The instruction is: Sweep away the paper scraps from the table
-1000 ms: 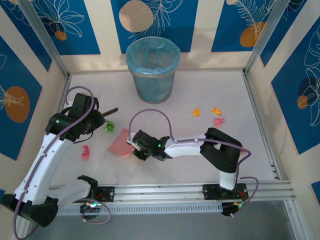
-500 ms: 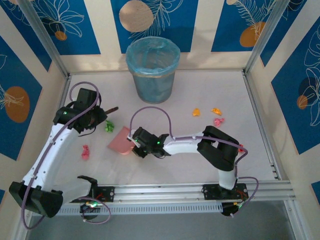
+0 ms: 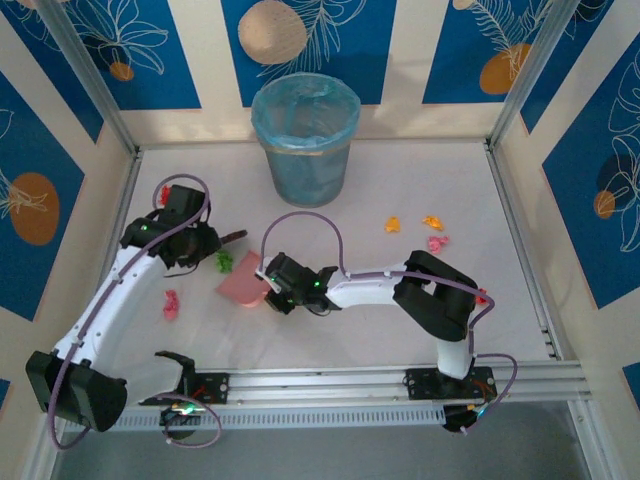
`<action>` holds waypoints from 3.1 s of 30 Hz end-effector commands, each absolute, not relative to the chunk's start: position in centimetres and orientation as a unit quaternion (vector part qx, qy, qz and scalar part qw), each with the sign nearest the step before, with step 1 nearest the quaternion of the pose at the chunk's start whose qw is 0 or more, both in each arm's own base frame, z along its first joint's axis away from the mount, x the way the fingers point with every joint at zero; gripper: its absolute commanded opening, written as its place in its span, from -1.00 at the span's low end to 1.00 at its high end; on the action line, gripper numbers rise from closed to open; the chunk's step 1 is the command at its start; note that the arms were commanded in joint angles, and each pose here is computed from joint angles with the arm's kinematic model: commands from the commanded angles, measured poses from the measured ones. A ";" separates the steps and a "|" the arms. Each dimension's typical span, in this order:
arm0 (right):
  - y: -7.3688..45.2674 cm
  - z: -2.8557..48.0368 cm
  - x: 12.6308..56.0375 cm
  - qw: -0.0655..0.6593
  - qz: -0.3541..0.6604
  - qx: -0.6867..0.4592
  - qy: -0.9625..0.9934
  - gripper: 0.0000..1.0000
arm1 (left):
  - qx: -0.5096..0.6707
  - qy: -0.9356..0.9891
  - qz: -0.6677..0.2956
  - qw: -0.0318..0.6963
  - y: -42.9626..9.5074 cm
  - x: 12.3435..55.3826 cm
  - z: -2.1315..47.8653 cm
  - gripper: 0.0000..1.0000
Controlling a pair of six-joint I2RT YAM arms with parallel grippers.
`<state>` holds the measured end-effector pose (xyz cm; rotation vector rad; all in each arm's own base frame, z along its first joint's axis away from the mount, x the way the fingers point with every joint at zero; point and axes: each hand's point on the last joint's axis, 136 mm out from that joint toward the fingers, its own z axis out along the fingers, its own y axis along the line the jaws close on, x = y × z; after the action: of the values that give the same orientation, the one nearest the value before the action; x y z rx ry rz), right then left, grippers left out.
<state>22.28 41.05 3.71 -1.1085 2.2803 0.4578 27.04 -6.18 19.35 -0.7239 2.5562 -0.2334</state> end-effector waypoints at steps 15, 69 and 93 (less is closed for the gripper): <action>39.3 0.9 21.7 0.236 0.146 -0.399 0.874 -1.00 | -0.260 0.933 -0.203 0.148 -9.8 22.6 18.7 -1.00; 38.7 0.7 22.4 0.222 0.148 -0.383 0.885 -1.00 | -0.299 0.863 0.041 0.405 1.9 34.8 24.8 -1.00; 38.2 1.2 21.5 0.237 0.135 -0.388 0.881 -1.00 | -0.320 0.893 -0.016 0.316 -0.1 33.3 17.3 -1.00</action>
<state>23.07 40.72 3.47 -1.0377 2.3085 0.4577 33.45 0.05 16.65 -0.8040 2.3888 0.0307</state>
